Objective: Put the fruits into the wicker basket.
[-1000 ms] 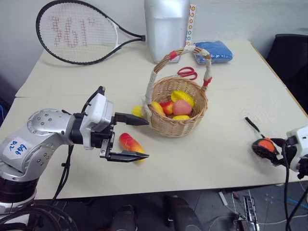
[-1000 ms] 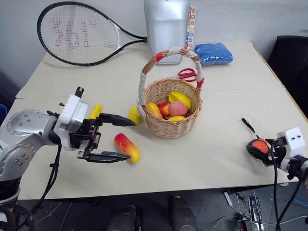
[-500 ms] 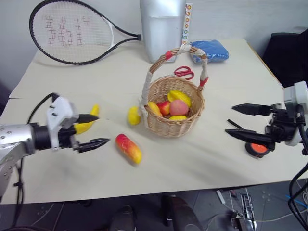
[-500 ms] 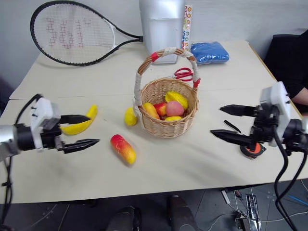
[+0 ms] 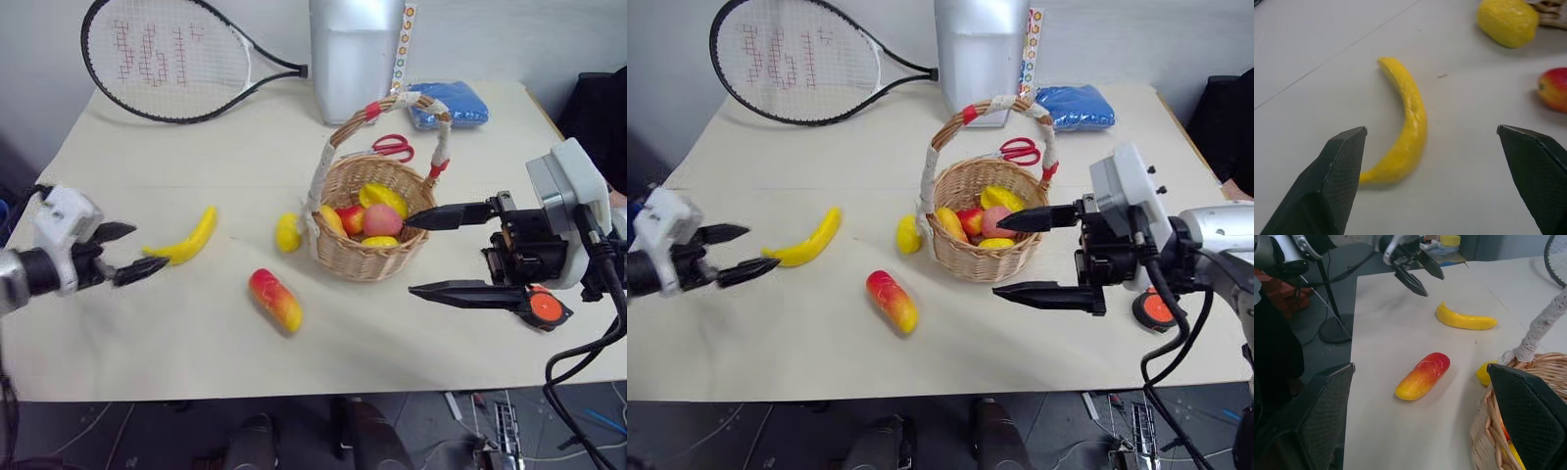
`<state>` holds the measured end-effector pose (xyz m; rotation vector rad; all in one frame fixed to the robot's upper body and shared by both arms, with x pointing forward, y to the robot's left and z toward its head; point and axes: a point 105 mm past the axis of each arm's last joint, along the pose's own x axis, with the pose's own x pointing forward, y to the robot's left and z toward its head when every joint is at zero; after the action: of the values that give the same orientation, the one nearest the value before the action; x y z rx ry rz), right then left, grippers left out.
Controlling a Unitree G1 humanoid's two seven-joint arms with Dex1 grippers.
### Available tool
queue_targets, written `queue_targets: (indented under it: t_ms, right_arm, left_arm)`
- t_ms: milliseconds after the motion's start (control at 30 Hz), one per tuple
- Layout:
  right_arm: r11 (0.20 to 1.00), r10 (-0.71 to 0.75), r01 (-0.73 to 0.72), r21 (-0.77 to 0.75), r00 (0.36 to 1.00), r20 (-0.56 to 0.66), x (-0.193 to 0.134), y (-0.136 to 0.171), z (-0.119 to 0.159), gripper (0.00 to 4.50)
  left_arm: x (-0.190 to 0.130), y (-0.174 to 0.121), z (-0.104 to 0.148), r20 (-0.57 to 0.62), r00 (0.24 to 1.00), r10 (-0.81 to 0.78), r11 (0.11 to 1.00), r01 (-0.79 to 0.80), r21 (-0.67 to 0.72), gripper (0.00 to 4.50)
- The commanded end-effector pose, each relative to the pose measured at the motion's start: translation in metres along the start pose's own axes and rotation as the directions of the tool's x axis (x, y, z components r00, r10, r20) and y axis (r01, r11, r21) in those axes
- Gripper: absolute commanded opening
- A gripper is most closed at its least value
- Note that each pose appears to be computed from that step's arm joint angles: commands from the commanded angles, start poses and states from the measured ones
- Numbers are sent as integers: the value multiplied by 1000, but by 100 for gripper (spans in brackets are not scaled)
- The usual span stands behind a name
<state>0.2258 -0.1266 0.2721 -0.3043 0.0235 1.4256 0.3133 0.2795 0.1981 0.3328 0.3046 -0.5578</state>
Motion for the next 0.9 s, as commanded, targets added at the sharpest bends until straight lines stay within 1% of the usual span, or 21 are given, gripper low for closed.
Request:
queue_targets:
  t_ms: [33,167,267,367,467,600,667,800,833,900]
  right_arm:
    - [999,1,0,-50,1000,18,2,3,7,446]
    - [998,-20,21,-56,1000,24,3,0,7,446]
    - [998,-29,31,-51,999,27,3,0,8,446]
    - [998,-45,46,-48,999,21,3,-2,6,446]
    - [997,-60,61,-43,998,18,4,-3,4,450]
    - [996,-75,76,-48,997,13,4,-6,3,450]
    - [996,-80,81,-49,997,12,4,-8,3,450]
    - [993,-110,109,-48,994,-4,1,-12,-1,450]
    - [992,-119,119,-45,993,-6,-1,-12,-2,450]
    - [990,-139,139,-34,990,-8,-3,-14,-4,450]
  left_arm:
    - [24,22,-3,-45,995,89,995,-90,-31,450]
    - [49,28,-12,-130,988,89,993,-98,-65,450]
    - [57,23,-28,-218,975,41,999,-47,-20,450]
    - [60,18,-39,-264,964,9,1000,-10,-4,450]
    - [62,14,-47,-280,960,-16,1000,11,-21,390]
    - [61,14,-46,-281,959,-16,1000,12,-14,271]
    - [59,13,-42,-270,962,-28,1000,26,-8,211]
    - [51,1,-22,-214,972,-95,995,98,3,90]
    - [49,-3,-15,-199,973,-117,993,121,9,78]
    - [44,-11,1,-165,974,-157,986,164,28,78]
